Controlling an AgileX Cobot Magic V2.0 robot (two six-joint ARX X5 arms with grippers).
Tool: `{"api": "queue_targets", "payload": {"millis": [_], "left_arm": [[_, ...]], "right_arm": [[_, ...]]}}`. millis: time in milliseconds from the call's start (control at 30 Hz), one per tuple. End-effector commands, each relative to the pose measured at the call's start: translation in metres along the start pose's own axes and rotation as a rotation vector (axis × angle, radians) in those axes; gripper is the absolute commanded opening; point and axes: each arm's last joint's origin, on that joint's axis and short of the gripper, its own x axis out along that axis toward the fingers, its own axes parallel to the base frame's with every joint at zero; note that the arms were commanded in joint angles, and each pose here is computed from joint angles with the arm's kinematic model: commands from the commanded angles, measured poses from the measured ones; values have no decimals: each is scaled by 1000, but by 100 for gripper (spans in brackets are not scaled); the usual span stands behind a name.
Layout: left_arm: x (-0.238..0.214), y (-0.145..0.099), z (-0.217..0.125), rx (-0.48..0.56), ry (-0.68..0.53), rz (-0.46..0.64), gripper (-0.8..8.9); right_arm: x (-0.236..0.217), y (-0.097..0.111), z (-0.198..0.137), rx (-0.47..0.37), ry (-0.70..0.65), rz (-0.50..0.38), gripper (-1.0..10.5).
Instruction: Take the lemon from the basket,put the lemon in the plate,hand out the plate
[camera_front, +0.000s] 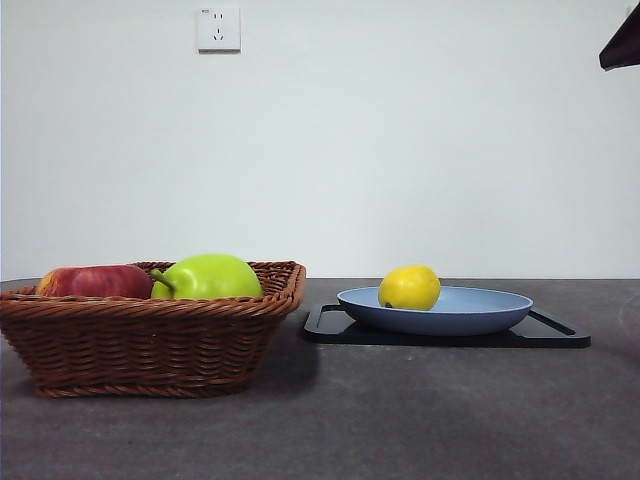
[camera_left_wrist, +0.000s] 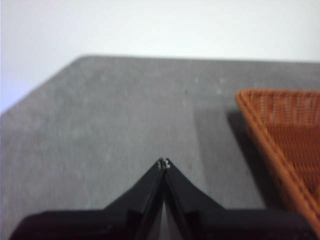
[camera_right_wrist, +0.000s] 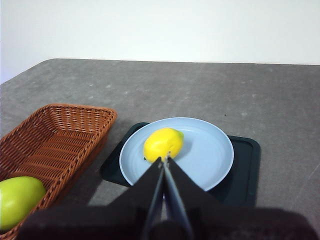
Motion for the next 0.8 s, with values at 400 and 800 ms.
{"api": "queue_targets", "payload": {"millis": [400, 800], "left_arm": [[1, 0, -2, -11, 0, 1, 9], [1, 0, -2, -11, 0, 1, 9]], "right_arm": [[0, 1, 1, 11, -10, 5, 4], [0, 1, 1, -28, -11, 3, 4]]}}
